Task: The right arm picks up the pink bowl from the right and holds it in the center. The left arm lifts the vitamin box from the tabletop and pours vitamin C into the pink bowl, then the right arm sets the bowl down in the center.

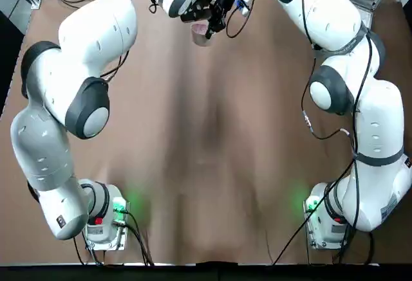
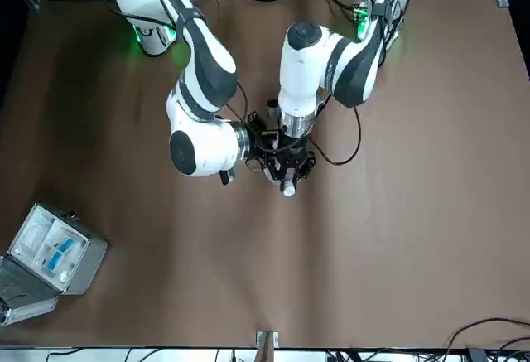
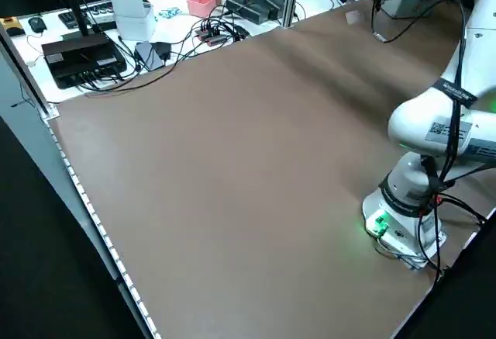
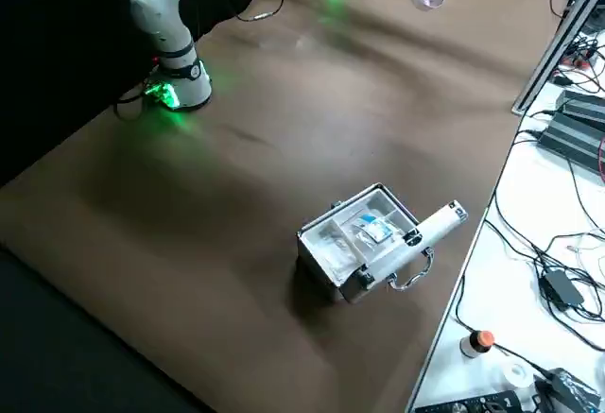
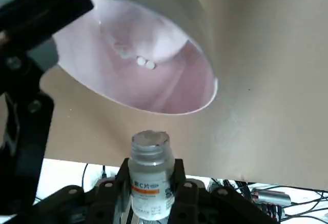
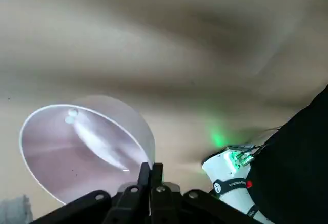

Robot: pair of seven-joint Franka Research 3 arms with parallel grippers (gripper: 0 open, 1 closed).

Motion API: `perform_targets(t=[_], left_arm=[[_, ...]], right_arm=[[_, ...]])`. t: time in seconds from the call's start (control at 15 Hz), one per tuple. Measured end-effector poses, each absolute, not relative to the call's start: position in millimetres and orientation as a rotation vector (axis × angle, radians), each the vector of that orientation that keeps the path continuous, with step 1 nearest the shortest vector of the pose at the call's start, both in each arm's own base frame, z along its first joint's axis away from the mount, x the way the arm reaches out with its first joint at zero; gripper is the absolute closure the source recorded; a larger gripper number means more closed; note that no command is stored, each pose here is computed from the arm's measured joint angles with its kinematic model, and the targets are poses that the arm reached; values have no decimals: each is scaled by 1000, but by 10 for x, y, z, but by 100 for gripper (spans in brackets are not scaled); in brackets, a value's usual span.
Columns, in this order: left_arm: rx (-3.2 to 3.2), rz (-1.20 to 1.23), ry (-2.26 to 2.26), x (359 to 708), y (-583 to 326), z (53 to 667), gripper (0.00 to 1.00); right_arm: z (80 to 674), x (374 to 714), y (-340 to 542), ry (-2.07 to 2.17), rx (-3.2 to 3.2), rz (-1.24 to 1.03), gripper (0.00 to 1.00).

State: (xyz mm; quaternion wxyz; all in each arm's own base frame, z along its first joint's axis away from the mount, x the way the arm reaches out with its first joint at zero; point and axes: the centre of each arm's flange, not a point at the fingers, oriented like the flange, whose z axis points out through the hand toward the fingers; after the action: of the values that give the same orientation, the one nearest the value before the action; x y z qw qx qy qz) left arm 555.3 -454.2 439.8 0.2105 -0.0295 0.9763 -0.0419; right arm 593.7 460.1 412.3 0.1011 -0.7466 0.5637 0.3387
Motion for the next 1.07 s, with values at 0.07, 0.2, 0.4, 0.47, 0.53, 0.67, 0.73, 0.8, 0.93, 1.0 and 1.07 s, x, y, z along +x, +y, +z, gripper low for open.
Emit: perform_targets(t=[0.07,0.2,0.4,0.47,0.53,0.67,0.73,0.8,0.93,1.0,1.07], left_arm=[[-74,-116,2715,5536,-4537,4390,65],[-49,-113,2702,5504,-4527,4375,65],[31,-90,2660,5412,-4550,4362,65],[47,-85,2654,5386,-4552,4357,65],[57,-84,2649,5369,-4552,4360,65],[75,-80,2640,5346,-4558,4364,65],[83,-81,2633,5337,-4562,4367,65],[92,-90,2623,5328,-4566,4373,65],[103,-118,2607,5300,-4568,4368,65],[107,-125,2604,5289,-4566,4360,65],[109,-129,2603,5278,-4565,4357,65]], right_arm=[[4124,5937,4601,1665,-2205,1000,98],[4125,5938,4601,1665,-2205,999,98],[4122,5948,4589,1668,-2204,997,98],[4121,5949,4587,1668,-2203,997,98],[4122,5949,4587,1669,-2203,997,98],[4121,5950,4585,1669,-2203,997,98],[4121,5953,4582,1670,-2203,996,98],[4120,5958,4575,1671,-2202,995,98],[4116,5972,4554,1676,-2200,994,98],[4113,5977,4548,1677,-2200,994,98],[4111,5978,4546,1678,-2200,994,98]])
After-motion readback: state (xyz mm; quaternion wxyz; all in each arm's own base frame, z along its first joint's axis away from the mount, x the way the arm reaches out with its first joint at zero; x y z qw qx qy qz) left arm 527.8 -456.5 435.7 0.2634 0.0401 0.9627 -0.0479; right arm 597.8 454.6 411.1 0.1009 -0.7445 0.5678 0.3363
